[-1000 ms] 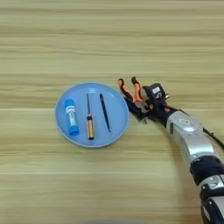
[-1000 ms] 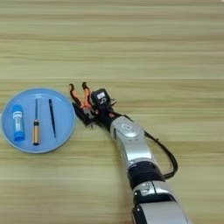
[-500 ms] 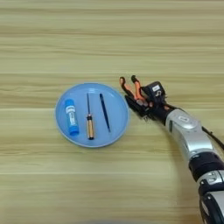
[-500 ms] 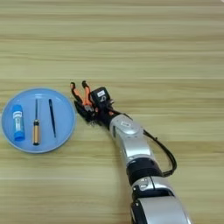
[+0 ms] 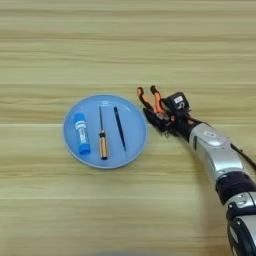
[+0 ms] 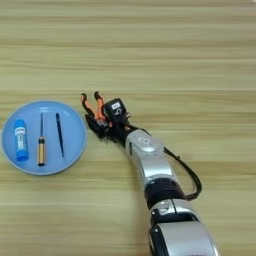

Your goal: Move the objects on the table

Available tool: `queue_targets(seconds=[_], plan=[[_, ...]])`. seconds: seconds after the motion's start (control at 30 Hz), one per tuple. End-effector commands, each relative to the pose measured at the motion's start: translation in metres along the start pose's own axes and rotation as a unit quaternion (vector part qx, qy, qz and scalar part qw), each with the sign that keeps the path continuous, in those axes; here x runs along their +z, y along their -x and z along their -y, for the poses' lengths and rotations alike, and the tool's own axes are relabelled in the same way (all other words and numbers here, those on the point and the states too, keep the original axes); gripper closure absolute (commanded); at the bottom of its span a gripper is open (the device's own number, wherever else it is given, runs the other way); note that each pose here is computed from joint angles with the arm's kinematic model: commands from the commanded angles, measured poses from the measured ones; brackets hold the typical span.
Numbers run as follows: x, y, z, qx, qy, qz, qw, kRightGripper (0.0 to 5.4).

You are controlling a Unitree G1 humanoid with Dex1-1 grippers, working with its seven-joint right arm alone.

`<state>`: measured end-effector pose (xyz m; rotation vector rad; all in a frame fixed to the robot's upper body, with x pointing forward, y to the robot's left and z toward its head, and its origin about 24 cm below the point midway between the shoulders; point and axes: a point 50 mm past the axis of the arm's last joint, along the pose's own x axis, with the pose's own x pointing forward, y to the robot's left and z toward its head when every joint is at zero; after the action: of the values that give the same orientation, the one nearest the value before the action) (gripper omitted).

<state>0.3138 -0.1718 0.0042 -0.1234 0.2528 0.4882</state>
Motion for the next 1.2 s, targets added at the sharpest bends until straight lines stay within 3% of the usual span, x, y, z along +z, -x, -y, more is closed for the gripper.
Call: queue_targets(seconds=[0.03, 0.73, 1.1, 1.2], plan=[[0.027, 0.003, 0.027, -0.041, 0.025, 0.028, 0.9984, 2.01], [0.030, 0.025, 0.075, -0.122, 0.039, 0.015, 0.9917, 2.02], [0.028, 0.027, 0.078, -0.124, 0.039, 0.011, 0.9915, 2.02], [0.029, 0.025, 0.076, -0.118, 0.036, 0.017, 0.9922, 1.35]])
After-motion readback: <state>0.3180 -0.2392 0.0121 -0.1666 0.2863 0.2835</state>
